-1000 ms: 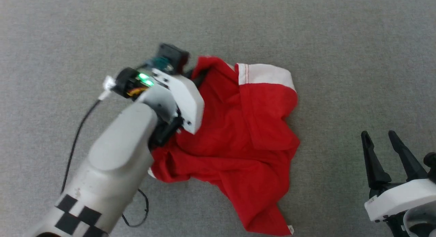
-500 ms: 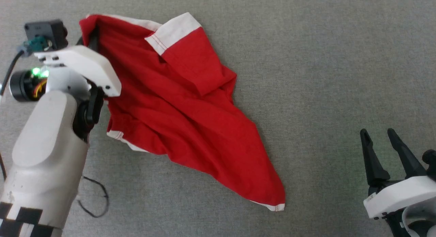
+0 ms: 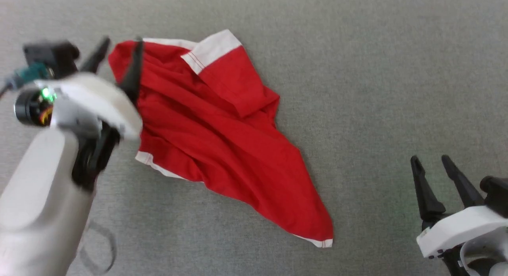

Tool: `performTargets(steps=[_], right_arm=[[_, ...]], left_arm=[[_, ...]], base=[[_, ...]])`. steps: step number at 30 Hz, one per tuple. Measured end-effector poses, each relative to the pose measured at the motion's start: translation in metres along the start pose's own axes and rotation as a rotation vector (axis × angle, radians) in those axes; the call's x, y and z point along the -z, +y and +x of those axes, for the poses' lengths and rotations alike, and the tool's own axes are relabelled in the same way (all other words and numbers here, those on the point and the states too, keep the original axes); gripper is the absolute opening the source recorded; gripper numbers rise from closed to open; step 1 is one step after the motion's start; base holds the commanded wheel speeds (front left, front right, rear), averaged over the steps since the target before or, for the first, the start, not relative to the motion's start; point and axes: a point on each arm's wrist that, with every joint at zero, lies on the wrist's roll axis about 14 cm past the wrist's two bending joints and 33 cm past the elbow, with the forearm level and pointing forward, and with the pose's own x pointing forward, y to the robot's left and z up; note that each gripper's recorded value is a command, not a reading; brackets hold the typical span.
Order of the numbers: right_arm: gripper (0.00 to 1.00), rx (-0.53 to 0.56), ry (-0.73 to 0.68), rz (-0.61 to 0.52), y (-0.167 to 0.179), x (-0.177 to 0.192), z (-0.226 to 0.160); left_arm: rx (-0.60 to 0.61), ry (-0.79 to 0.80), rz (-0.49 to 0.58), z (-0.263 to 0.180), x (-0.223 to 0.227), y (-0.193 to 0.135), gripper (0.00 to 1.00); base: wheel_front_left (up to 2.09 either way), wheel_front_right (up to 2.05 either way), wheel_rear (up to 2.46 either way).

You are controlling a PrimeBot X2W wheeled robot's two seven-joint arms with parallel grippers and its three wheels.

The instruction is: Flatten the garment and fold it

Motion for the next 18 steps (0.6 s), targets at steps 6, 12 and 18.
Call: performTargets(steps=[6, 12, 18], right_arm=[[1.0, -0.028, -0.003, 0.008, 0.009, -0.002, -0.007], [1.0, -0.045, 0.014, 0.002, 0.014, 0.0, -0.001], [1.0, -0.051, 0.038, -0.01, 0.016, 0.003, 0.005]], left_arm=[[0.04, 0.112, 0.072, -0.062, 0.026, -0.003, 1.0], [0.047, 0.203, 0.031, -0.094, 0.071, -0.01, 1.0], [0.035, 0.343, 0.013, -0.098, 0.112, -0.009, 1.0]], base=[[0.0, 0.0, 0.0], [0.0, 0.0, 0.0], [0.0, 0.0, 0.0]])
